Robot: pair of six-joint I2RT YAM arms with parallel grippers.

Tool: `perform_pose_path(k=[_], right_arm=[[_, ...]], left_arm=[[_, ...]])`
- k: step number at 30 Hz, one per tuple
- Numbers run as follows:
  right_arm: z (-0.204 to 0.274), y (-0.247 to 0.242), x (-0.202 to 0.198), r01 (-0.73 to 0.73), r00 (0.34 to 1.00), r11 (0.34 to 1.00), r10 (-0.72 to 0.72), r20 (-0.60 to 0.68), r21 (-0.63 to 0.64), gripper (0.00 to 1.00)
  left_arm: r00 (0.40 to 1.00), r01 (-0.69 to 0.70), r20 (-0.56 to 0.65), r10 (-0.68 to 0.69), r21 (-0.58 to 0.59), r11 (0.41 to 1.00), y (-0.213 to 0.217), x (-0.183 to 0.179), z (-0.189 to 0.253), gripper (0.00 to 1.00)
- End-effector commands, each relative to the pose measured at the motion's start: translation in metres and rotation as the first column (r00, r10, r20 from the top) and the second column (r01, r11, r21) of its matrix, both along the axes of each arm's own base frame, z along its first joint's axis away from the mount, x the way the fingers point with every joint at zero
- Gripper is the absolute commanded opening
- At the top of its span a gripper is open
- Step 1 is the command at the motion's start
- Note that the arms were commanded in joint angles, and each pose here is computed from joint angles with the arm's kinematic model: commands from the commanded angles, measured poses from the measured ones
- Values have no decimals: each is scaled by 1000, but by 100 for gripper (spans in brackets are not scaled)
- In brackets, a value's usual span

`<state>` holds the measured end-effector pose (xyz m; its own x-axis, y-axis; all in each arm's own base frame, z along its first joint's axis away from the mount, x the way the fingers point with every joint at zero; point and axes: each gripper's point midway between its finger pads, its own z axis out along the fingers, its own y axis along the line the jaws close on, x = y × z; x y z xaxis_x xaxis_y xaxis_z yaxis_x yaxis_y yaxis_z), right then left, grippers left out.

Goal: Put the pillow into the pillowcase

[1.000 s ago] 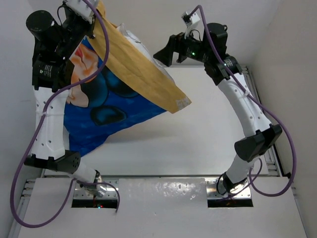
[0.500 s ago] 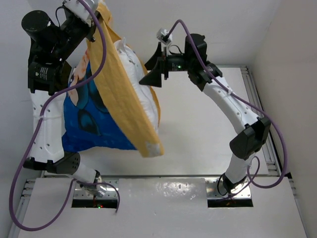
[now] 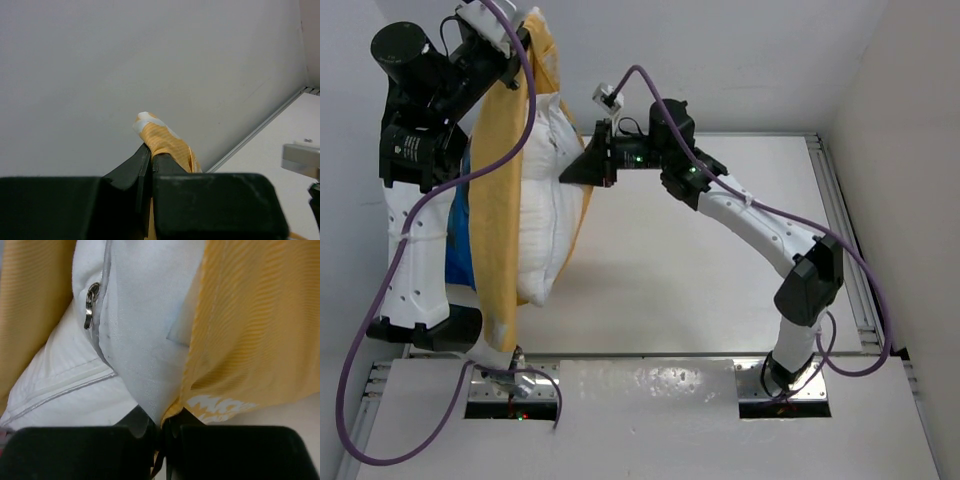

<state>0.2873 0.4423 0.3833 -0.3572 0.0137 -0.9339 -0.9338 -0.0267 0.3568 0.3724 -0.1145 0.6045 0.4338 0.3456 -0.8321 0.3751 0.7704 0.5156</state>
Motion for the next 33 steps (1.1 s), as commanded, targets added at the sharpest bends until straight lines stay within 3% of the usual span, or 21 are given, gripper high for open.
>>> perform_pose_path(k=[1, 4, 7, 11, 13, 14, 15, 16, 17, 18, 20, 23, 24, 25, 27, 28, 29, 30, 31, 32, 33], right_arm=[[18, -19, 79, 326, 943, 942, -318, -95, 80, 0], [36, -72, 132, 560, 826, 826, -550, -119, 64, 0], [83, -168, 174, 836, 544, 533, -837, -67, 133, 0], [168, -238, 139, 890, 268, 302, -953, 142, 341, 0], [212, -229, 95, 839, 191, 310, -938, 290, 448, 0], [226, -228, 83, 826, 124, 282, -936, 330, 488, 0], [232, -198, 55, 791, 155, 340, -915, 372, 508, 0], [239, -193, 40, 768, 85, 354, -882, 464, 533, 0], [238, -185, 30, 757, 60, 365, -864, 499, 541, 0], [231, -163, 11, 738, 77, 401, -849, 522, 543, 0], [215, -143, 1, 731, 15, 440, -775, 632, 522, 0], [162, -108, 4, 761, 68, 496, -701, 710, 417, 0], [131, -96, 10, 781, 147, 529, -673, 725, 332, 0], [101, -84, 18, 796, 191, 546, -636, 747, 261, 0], [40, -71, 32, 821, 304, 560, -593, 746, 110, 0], [-7, -61, 41, 823, 382, 568, -533, 755, -15, 0], [-30, -65, 55, 828, 430, 555, -531, 731, -84, 0], [-58, -53, 55, 783, 552, 598, -539, 637, -172, 0], [-86, -52, 58, 754, 621, 601, -519, 587, -266, 0], [-113, -48, 73, 731, 668, 595, -527, 525, -333, 0], [-130, -40, 73, 693, 720, 614, -560, 410, -377, 0]], left_arm=[[972, 82, 227, -66, -62, 995, -11, -41, 66, 0], [965, 142, 231, -127, -47, 989, -24, -42, 65, 0], [954, 187, 243, -175, -28, 982, -33, -48, 65, 0], [939, 229, 265, -219, -8, 973, -40, -53, 69, 0], [912, 320, 259, -319, 40, 947, -55, -58, 63, 0], [883, 388, 259, -393, 71, 919, -66, -67, 61, 0], [868, 421, 255, -425, 73, 904, -71, -70, 60, 0], [858, 461, 229, -459, 49, 886, -76, -71, 57, 0], [846, 481, 237, -477, 45, 875, -79, -73, 59, 0], [838, 498, 229, -496, 49, 866, -82, -75, 57, 0], [856, 481, 193, -480, 47, 876, -82, -65, 46, 0], [936, 329, 97, -339, 99, 939, -66, -29, 1, 0], [952, 280, 88, -295, 151, 948, -58, -20, -14, 0], [977, 212, -1, -214, 152, 965, -40, -3, -49, 0], [991, 112, -93, -96, 191, 975, -10, 18, -94, 12], [988, 56, -150, -25, 207, 977, 6, 25, -115, 31], [982, 28, -188, 15, 223, 975, 17, 30, -132, 41], [961, -9, -265, 74, 237, 971, 37, 37, -164, 51], [946, -43, -302, 116, 238, 970, 50, 38, -177, 63], [932, -56, -337, 136, 235, 970, 59, 39, -190, 90], [904, -82, -394, 167, 225, 971, 72, 39, -212, 100]])
